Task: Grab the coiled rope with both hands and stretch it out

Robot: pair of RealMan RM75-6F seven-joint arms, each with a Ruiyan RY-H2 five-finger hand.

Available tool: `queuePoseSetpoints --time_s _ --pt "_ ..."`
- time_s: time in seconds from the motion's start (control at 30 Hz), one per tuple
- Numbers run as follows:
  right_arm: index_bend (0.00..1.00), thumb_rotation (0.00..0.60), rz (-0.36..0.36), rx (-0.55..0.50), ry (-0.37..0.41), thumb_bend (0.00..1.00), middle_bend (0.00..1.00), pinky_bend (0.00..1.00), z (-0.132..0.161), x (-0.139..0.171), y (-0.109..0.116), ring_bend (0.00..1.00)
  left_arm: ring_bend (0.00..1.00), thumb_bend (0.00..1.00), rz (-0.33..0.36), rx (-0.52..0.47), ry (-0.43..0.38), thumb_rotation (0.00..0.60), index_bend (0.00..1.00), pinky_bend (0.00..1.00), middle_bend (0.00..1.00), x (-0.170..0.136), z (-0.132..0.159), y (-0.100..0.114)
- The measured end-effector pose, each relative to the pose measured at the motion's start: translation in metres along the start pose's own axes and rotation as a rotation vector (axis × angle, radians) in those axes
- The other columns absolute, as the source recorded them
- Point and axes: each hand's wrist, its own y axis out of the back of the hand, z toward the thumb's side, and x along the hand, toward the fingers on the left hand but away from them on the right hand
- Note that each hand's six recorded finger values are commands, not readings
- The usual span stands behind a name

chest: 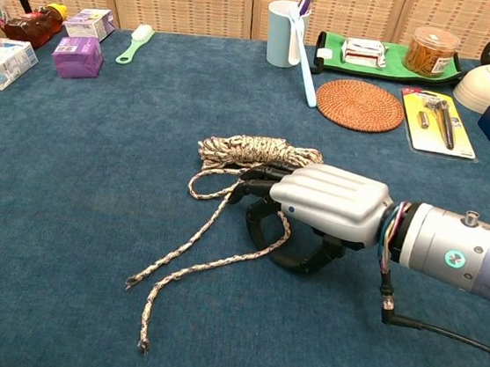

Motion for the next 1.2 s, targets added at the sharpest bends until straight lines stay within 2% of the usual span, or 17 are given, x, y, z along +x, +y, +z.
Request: queuePoseSetpoints --time_s 0.43,0.8,1.2 --pt "0.54 0.600 -0.002 -0.004 0.002 0.44 0.21 0.00 0.002 -0.001 -0.001 0.05 0.11 0.44 0.000 -0.001 -0.001 0.577 0.29 0.00 0.09 0.000 0.000 0.000" --pt "0.60 0.600 -0.014 -0.007 0.001 0.46 0.30 0.00 0.002 -0.001 0.002 0.11 0.11 0.44 -0.003 -0.001 -0.006 0.578 0.29 0.00 0.09 0.001 0.001 -0.001" --pt "0.63 0.600 -0.062 -0.011 -0.016 0.46 0.32 0.00 -0.003 0.012 0.017 0.14 0.11 0.44 -0.026 0.016 -0.071 0.577 0.30 0.00 0.09 0.011 0.015 -0.005"
